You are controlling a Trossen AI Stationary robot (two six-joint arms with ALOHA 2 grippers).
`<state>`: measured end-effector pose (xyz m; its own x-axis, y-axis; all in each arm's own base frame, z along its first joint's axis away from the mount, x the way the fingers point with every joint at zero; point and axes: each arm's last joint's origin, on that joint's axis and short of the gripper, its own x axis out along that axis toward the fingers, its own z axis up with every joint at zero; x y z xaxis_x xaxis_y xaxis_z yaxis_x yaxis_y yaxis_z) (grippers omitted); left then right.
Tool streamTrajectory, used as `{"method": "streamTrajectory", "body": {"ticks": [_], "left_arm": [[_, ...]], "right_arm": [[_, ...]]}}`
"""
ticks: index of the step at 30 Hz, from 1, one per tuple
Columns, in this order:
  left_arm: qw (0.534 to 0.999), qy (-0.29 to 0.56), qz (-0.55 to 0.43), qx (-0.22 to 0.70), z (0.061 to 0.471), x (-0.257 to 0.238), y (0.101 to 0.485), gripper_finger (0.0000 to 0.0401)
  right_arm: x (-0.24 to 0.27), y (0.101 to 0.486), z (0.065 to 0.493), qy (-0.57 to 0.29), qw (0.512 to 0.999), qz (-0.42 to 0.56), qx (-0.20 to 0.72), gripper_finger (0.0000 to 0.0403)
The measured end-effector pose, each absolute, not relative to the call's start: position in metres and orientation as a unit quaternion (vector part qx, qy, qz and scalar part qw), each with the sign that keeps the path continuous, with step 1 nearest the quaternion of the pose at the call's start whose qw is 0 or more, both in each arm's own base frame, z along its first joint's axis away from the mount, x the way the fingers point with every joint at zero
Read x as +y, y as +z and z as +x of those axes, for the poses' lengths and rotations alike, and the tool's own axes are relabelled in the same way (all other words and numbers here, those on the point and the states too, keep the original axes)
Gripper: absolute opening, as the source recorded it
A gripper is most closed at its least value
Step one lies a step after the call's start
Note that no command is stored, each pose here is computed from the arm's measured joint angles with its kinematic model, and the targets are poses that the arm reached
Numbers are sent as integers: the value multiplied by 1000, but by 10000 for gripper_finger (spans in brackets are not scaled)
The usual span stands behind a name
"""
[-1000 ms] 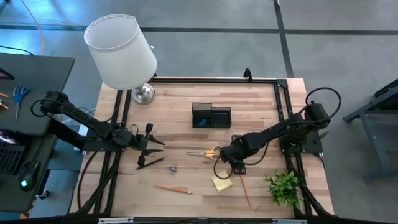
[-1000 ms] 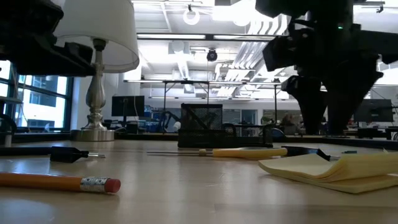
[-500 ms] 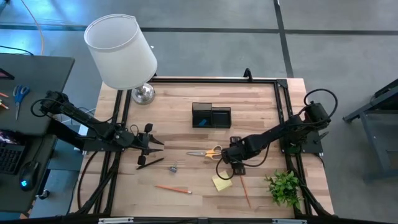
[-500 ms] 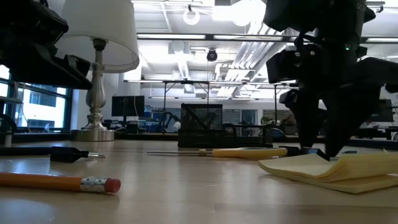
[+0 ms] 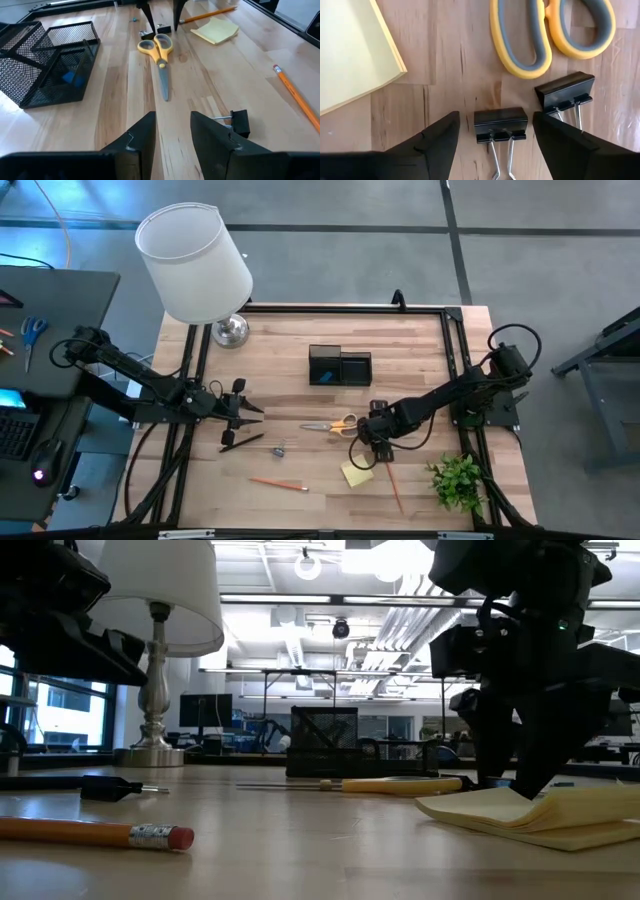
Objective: Pick and place office supplies into organizer
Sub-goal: Put the bottom right black binder clip into the black desk organizer
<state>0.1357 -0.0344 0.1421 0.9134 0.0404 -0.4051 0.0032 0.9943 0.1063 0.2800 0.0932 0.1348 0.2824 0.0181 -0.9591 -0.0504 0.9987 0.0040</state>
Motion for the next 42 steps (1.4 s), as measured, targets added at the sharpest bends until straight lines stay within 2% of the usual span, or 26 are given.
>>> {"method": "streamTrajectory", "body": {"ticks": [4,12,15,21,27,32,37,42], "left_arm": [[977,10,53,208,136,-34,142,110],[977,10,54,208,136,-34,142,111],[977,10,54,208,136,-34,142,111],[977,10,54,207,136,-34,142,111],[977,10,54,207,136,-34,142,111],[977,9,58,207,136,-34,142,111],[976,7,65,207,136,-34,142,111],[976,7,66,209,136,-34,142,111]], "right_arm": [[93,135,280,15,801,-9,598,220],[93,135,281,12,803,-8,595,142],[93,135,281,11,805,-8,593,127],[93,157,299,-3,820,-29,572,140],[81,211,335,-51,859,-131,492,147],[50,241,358,-95,870,-210,436,141],[6,240,372,-112,889,-210,391,148],[-25,219,380,-101,883,-200,412,150]]}}
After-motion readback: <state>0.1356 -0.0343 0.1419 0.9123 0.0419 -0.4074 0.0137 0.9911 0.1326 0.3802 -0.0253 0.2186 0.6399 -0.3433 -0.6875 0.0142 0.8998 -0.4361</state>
